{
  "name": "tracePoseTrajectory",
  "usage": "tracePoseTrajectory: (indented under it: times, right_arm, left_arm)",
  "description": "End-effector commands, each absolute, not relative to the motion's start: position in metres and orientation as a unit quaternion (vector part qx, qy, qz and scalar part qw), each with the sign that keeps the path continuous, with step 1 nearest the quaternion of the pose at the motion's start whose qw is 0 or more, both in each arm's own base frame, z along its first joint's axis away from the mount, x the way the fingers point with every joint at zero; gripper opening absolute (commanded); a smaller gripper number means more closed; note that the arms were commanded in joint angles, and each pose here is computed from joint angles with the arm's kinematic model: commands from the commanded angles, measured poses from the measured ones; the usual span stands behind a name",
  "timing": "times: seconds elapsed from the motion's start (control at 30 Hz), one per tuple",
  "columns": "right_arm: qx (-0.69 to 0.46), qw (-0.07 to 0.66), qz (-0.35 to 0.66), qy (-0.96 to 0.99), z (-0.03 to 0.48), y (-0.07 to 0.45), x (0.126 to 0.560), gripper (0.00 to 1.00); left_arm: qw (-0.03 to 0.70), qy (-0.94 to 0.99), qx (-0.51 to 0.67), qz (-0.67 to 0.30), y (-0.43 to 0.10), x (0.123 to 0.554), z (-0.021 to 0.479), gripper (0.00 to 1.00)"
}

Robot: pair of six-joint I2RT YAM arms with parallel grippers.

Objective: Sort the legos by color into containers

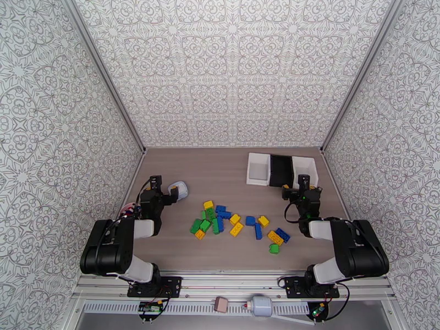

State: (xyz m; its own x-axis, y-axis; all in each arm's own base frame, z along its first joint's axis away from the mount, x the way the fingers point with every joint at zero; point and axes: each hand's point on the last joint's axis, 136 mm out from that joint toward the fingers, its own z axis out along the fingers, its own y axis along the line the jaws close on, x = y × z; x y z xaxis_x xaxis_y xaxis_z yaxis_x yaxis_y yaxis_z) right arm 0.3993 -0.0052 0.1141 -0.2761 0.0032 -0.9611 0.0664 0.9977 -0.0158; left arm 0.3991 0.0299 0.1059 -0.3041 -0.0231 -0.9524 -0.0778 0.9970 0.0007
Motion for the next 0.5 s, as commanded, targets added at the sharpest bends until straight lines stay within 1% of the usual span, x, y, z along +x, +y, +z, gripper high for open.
tracePoseTrajectory:
  times: [0.0,0.47]
  right_arm:
    - [0.025,0.599,-0.019,0.8,0.1146,-0.0047,0.402,1.0]
    - [0.025,0.598,-0.019,0.801,0.1144,-0.0045,0.4028,1.0]
  left_arm:
    - [0.587,0.808,-0.036,0.029,0.0316,0.4019,0.1064,1.0]
    - [0.589,0.807,-0.037,0.028,0.0317,0.4023,0.1075,1.0]
